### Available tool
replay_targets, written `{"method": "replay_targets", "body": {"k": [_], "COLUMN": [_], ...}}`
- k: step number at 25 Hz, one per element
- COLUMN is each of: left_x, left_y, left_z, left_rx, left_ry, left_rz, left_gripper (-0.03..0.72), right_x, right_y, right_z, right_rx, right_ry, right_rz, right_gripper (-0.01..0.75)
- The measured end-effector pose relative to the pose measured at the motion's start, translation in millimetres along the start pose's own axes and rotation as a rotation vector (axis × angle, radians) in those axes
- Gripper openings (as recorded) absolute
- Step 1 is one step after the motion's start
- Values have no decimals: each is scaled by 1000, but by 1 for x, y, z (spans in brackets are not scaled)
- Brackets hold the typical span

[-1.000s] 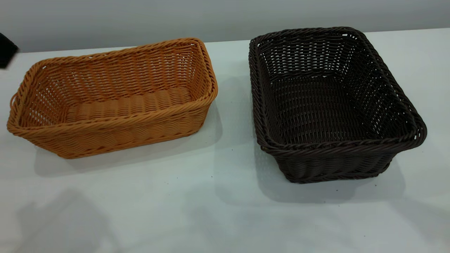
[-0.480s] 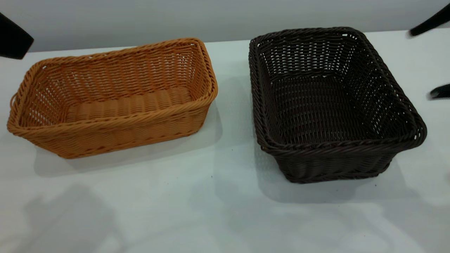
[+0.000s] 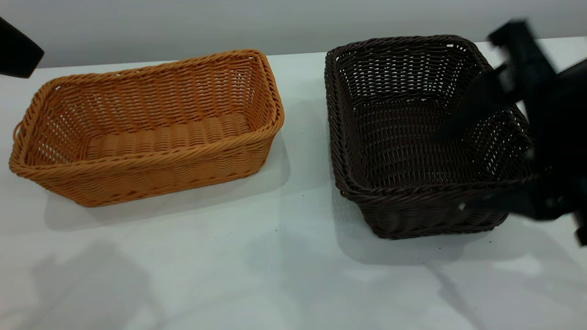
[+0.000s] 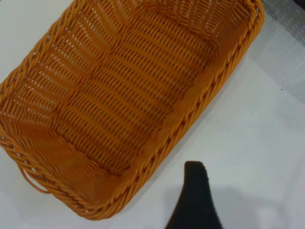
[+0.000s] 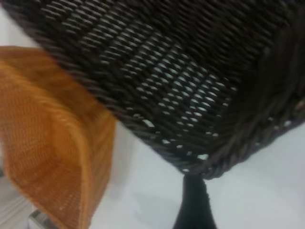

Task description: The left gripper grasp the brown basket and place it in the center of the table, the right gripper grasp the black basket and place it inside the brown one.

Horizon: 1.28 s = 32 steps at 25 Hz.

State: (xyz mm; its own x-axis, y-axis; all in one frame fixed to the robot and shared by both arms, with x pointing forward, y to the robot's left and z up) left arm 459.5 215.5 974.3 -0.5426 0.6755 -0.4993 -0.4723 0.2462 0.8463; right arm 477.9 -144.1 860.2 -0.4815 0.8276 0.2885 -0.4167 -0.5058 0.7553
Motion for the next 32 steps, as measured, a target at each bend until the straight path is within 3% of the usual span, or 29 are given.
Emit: {"method": "replay_targets", "body": {"k": [8, 24, 28, 32], "left_x": [0, 5, 9, 11], "left_y": [0, 0, 0, 1], "left_z": [0, -3, -6, -8], "left_rx": [1, 19, 34, 44], "left_ry": [0, -1, -2, -2], "left_rz": [1, 28, 51, 65], "left_gripper": [491, 491, 491, 491], "right_x": [-5, -24, -34, -44], "right_y": [-17, -67, -74, -73], "right_z": [3, -4, -9, -10], "right_rx": [32, 147, 171, 177], "right_ry": [47, -14, -50, -79], "right_rz": [5, -16, -69, -125], "right_gripper": [493, 491, 452, 342]}}
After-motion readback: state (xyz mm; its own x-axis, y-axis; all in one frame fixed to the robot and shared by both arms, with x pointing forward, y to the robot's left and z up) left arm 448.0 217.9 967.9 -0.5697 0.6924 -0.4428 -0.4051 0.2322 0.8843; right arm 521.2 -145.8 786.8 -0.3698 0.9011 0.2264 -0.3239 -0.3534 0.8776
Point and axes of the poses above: a point on each arm's last joint axis where the gripper is mounted, y pointing back along that axis away from the gripper, z along the wrist's bending axis when the last joint is at zero, x = y × z, the point moved 8 cm from there along -y, pointing out along that axis toward the gripper, and after that the axes turned 3 degrees about -y, right-handed, at the moved point
